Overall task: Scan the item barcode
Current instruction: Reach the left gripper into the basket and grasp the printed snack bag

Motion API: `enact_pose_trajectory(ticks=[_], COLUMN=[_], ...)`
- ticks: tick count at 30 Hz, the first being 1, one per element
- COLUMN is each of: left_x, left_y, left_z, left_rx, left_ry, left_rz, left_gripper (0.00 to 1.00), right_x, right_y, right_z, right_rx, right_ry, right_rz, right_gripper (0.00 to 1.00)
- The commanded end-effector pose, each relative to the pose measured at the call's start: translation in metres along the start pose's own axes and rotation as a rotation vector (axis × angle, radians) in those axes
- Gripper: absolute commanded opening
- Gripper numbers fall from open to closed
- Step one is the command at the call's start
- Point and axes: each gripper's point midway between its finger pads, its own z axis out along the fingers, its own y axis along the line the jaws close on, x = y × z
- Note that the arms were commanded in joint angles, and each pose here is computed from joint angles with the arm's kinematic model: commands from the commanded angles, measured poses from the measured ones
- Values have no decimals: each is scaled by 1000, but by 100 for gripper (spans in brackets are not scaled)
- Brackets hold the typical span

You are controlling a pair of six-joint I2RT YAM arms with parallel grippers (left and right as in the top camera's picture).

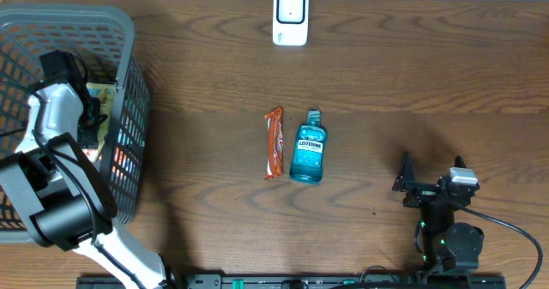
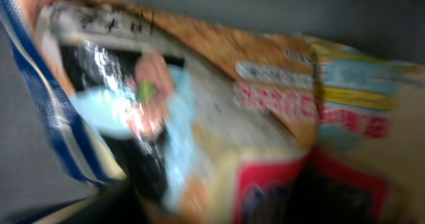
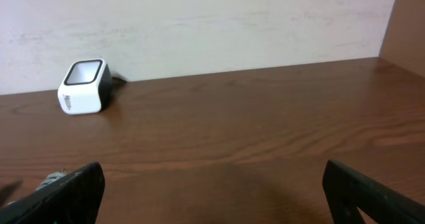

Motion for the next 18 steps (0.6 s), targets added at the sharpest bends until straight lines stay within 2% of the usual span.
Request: enact_pose_trajectory(ticks=[1, 5, 8, 13, 18], left_x=[57, 52, 38, -2, -38], left_y=[65, 60, 52, 31, 39], left_z=[55, 42, 13, -74, -182], left_rx=[-222, -192, -134, 113, 398], left_ry=[176, 175, 145, 28, -124], left_rz=[96, 143, 142, 64, -27], left_gripper=[8, 7, 7, 7, 7], right_x=[0, 0, 0, 0, 0], right_y=[-1, -1, -1, -1, -1], right_z=[0, 0, 0, 0, 0], right_rx=[4, 5, 4, 4, 4], right_ry=[0, 0, 0, 0, 0], right_rz=[12, 12, 12, 12, 12], right_gripper=[99, 99, 99, 99, 99])
